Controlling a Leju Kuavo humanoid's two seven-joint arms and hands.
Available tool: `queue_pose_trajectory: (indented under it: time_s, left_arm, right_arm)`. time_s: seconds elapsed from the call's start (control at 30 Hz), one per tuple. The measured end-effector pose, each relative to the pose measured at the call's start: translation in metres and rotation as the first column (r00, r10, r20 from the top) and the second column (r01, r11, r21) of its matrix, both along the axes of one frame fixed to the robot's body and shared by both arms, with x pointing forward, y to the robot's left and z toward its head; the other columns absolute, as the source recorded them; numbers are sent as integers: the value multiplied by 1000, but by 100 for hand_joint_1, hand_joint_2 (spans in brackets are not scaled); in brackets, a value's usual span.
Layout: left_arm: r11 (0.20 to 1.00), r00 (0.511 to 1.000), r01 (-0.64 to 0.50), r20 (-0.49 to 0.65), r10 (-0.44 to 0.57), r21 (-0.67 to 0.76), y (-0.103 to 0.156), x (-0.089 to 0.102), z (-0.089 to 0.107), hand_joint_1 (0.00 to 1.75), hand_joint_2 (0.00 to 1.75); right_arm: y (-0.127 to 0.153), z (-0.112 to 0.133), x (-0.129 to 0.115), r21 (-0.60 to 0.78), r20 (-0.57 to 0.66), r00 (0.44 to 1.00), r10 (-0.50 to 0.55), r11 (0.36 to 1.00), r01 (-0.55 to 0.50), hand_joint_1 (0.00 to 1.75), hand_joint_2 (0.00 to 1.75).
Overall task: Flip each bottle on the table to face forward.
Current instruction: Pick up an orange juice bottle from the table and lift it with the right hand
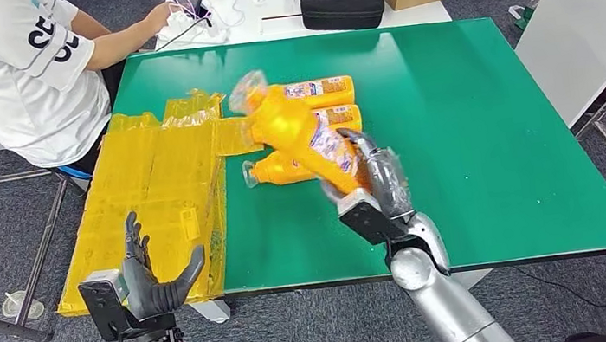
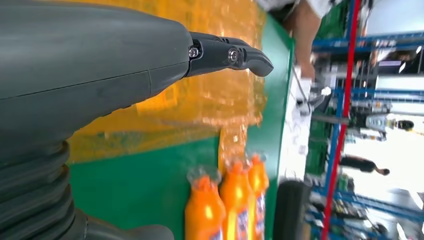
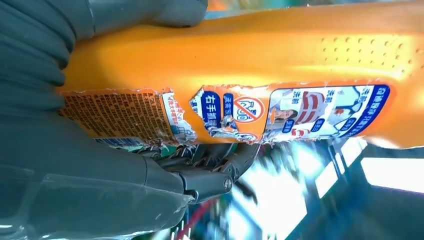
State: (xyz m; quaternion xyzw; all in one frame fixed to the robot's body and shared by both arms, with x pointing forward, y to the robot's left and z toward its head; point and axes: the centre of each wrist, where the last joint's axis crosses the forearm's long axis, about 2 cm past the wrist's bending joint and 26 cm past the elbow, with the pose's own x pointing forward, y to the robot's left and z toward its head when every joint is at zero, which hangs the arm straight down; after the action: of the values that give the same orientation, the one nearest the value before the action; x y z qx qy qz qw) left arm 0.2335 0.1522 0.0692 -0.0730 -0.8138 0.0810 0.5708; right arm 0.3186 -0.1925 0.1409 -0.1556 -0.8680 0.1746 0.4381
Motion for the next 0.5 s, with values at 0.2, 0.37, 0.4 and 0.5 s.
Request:
queue_pose_trajectory:
  time_s: [0.2, 0.37, 0.4, 0.5]
  left_arm:
    - [978, 990, 140, 16, -139, -156, -10, 2, 11, 0, 175]
    - [948, 971, 238, 50, -232, -214, -16, 2, 19, 0, 175]
    - [939, 966, 259, 55, -253, -227, -17, 2, 20, 0, 175]
    - [901, 939, 342, 82, -333, -266, -20, 2, 23, 0, 175]
  right_arm:
    - [-12, 5, -14, 127, 114, 982, -149, 983, 134, 175, 175]
    - [-15, -4, -21, 154, 103, 980, -167, 977, 150, 175, 175]
    - [-15, -6, -22, 152, 101, 981, -164, 977, 148, 175, 175]
    - [-9, -14, -25, 123, 96, 986, -138, 984, 126, 175, 175]
